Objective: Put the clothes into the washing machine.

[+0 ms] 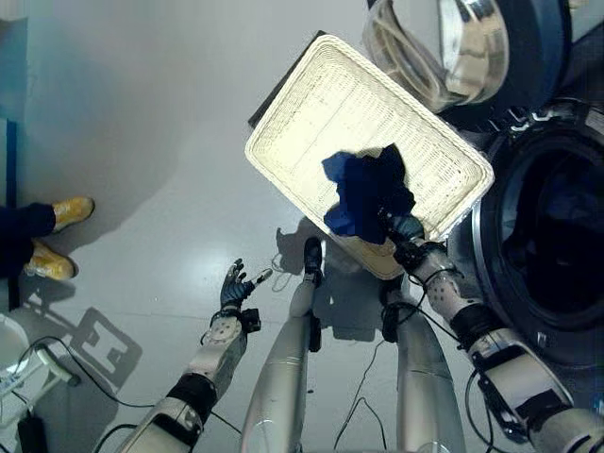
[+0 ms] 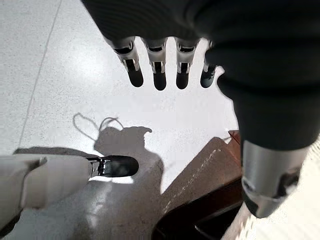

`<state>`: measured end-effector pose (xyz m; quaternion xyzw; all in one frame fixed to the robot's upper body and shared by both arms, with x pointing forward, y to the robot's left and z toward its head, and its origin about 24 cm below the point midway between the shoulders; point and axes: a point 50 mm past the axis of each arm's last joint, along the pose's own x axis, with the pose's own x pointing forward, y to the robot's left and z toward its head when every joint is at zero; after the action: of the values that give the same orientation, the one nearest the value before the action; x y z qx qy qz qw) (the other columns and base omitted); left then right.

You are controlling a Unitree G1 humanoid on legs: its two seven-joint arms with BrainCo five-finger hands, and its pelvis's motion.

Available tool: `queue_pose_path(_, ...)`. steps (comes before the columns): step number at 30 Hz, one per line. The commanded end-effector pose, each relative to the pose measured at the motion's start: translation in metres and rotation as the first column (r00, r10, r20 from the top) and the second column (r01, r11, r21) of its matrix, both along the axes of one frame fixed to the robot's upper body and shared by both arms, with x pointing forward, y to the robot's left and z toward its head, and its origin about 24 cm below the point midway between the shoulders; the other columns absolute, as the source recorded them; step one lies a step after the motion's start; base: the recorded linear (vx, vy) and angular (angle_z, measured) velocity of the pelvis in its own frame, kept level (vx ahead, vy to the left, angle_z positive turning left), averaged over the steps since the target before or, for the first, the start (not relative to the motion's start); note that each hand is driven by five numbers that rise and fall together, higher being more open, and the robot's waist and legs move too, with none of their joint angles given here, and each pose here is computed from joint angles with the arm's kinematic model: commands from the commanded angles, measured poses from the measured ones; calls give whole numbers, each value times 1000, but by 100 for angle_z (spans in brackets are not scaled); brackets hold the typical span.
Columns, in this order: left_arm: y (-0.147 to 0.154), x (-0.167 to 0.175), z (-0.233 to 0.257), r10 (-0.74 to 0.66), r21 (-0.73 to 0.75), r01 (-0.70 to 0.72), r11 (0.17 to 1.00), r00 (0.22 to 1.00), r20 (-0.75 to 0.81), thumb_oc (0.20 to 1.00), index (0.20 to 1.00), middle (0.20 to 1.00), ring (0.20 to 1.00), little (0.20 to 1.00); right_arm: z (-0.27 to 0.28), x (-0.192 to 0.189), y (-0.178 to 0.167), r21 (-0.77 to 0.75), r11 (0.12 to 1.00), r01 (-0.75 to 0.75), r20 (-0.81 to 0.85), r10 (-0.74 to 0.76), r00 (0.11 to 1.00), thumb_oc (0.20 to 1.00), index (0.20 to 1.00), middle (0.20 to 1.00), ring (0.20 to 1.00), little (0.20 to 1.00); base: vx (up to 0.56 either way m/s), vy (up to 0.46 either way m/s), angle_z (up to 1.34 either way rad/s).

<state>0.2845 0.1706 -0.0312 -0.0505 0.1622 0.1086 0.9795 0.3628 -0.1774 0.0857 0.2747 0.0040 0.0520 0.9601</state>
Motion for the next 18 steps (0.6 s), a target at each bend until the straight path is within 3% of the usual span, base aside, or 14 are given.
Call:
queue_pose_path(1,8,-5,-3,53,20,-54,998,998,22,1000,1000,1000,1000,1000,29,1,-13,224,974,44,159,-81,984,200,200,200,200,200,-22,21,-18)
queue_pose_path(8,12,-6,-4,67,21,-68,997,997,23,1000,1000,1000,1000,1000,19,-5,-8,251,968,-12,130,-22,991,200,200,200,200,200,-15,29,-25)
queue_pose_path(12,14,-7,-5,71,26,-71,997,997,19,1000,1000,1000,1000,1000,1,-11,6,57,994,-92,58,89,994,200,200,200,200,200,0,24,-15)
queue_pose_path(16,14,-7,-5,73,25,-73,997,997,17,1000,1000,1000,1000,1000,-1,-12,9,30,993,-111,44,109,993,200,200,200,200,200,2,13,-8)
queue_pose_path(18,16,-7,-5,76,32,-76,997,997,11,1000,1000,1000,1000,1000,-28,-26,33,-68,953,-294,-90,288,953,200,200,200,200,200,14,21,-5)
